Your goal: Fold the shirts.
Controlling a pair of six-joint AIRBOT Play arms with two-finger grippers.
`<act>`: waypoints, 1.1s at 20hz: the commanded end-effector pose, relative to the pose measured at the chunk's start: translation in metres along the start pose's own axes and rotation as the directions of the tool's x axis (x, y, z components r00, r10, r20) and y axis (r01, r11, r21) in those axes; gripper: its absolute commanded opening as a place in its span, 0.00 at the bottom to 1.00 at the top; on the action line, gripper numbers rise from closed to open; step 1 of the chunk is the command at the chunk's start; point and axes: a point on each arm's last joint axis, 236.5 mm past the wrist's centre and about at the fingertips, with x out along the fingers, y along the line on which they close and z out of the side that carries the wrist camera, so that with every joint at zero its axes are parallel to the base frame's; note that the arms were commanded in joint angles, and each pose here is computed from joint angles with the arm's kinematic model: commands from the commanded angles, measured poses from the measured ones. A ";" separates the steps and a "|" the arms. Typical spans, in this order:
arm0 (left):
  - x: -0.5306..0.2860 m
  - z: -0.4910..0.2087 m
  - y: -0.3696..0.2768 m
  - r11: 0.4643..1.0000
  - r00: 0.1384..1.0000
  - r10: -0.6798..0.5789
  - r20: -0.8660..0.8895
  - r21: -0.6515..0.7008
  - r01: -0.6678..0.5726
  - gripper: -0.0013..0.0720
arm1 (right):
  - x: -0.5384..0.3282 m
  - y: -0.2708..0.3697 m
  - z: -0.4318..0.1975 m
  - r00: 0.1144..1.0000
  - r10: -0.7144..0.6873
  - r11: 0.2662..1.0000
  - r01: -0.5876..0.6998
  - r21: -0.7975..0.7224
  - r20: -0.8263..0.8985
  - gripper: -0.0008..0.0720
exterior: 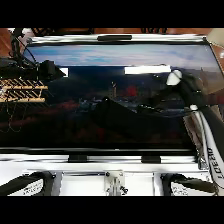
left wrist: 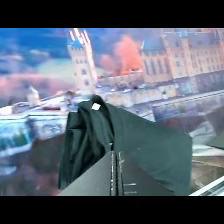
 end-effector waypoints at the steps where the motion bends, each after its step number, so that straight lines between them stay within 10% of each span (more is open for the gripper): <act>1: -0.003 0.000 0.009 1.000 1.000 0.027 -0.001 -0.001 -0.027 0.06 | 0.009 -0.054 -0.054 0.995 -0.034 0.989 0.047 0.137 -0.098 0.76; 2: -0.003 0.000 0.010 1.000 1.000 0.027 -0.001 -0.002 -0.027 0.06 | 0.029 -0.051 -0.065 0.995 0.012 0.986 0.005 0.168 -0.097 0.95; 17: -0.002 -0.007 0.008 0.999 0.999 0.023 -0.029 -0.021 -0.024 0.06 | 0.110 0.015 -0.027 0.913 0.371 0.857 -0.406 0.316 0.167 0.93; 22: -0.002 -0.007 0.008 0.999 0.999 0.023 -0.029 -0.028 -0.024 0.06 | 0.093 0.036 -0.013 0.887 0.422 0.884 -0.448 0.133 0.186 0.10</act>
